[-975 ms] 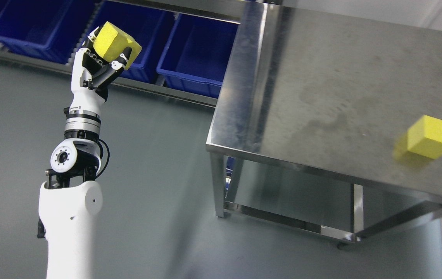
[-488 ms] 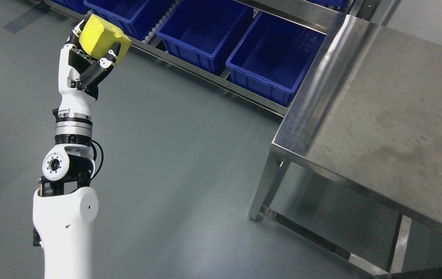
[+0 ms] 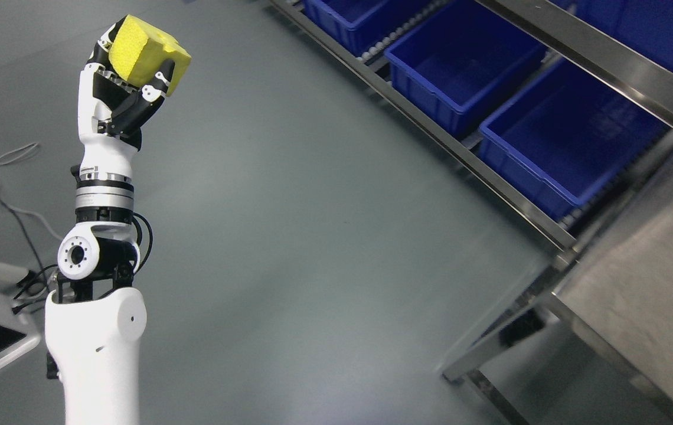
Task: Move yellow foam block to right shelf middle
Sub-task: 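Hold the cube raised in the left hand while turning toward the blue bins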
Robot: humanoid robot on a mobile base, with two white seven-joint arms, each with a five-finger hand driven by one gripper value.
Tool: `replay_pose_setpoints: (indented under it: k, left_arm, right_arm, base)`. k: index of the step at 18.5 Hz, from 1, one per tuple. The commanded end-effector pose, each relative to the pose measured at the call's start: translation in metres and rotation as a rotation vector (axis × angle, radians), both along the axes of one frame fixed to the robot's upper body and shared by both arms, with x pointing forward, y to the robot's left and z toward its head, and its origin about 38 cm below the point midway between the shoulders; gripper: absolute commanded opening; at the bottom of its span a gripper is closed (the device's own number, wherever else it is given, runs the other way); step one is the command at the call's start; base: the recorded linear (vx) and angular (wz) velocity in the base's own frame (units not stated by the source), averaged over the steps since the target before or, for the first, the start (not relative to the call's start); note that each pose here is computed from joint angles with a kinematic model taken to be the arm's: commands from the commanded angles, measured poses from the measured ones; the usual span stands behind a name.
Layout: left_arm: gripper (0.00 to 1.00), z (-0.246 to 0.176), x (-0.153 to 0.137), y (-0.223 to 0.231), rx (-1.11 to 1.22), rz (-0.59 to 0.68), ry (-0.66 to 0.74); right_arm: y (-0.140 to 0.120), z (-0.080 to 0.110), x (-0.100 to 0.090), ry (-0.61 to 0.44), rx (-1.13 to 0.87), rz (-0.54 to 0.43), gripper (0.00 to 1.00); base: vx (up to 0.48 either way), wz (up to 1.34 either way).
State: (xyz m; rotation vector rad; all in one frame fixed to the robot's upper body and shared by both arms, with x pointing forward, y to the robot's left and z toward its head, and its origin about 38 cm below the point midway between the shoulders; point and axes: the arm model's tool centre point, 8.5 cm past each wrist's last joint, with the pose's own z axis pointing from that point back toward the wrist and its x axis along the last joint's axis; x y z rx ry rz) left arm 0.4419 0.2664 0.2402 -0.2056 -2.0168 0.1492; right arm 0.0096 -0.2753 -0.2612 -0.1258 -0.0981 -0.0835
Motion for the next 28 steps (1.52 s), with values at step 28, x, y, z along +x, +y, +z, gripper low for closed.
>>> replay_pose_setpoints:
  k: [28]
  left_arm:
    - [0.44,0.0072,-0.0035,0.0079,0.013,0.014,-0.021]
  right_arm:
    - [-0.0117,0.0011,0.0050,-0.015,-0.018,0.005,1.00]
  base:
    - [0.279,0.23]
